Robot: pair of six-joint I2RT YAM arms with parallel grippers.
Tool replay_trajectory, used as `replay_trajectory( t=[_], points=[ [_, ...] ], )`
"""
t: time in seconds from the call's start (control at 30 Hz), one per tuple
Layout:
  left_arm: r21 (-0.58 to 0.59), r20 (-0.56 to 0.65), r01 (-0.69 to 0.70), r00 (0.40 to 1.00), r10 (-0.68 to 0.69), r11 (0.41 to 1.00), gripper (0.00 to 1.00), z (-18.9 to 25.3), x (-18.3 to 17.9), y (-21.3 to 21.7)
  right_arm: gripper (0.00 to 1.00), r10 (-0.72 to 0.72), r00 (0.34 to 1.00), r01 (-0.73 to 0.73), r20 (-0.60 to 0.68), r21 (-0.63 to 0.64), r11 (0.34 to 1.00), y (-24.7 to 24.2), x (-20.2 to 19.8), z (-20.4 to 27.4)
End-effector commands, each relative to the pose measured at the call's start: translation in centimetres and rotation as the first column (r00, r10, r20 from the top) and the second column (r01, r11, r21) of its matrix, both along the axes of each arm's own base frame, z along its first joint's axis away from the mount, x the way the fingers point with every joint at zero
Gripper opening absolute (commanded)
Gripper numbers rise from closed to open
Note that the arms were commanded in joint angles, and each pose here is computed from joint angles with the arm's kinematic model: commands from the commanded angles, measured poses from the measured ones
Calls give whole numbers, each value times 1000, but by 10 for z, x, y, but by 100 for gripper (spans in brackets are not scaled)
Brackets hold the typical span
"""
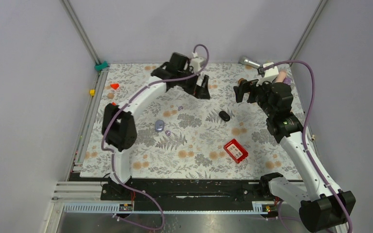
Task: Insert the wireless bluetooth earbuds into the charging case
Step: Pick up the charging case from the center of the board.
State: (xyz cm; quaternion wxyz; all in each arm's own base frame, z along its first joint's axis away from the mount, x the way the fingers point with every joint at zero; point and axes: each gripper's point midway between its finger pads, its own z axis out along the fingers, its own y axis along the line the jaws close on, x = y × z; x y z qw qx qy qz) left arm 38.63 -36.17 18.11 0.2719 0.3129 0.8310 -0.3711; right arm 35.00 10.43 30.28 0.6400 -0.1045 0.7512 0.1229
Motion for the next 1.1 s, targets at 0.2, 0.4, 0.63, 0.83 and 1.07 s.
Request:
replay_trajectory(
  t=[0.2,0.4,0.63,0.83,1.07],
  points=[
    [285,278,-262,943,182,922,99,20,29,164,100,74,996,-78,46,87,993,14,-9,17],
    [460,232,-305,948,219,834,99,-34,9,214,100,99,994,-104,52,112,988,18,-14,19],
    [553,147,-263,965,218,791,99,-80,-16,230,99,110,992,-117,59,140,983,19,-19,23],
    [581,124,-255,966,226,773,98,-102,-22,235,99,133,990,-140,54,165,976,22,-21,22],
    [596,64,-207,975,211,776,99,-123,-29,233,99,147,989,-151,36,178,972,25,-19,17]
  ],
)
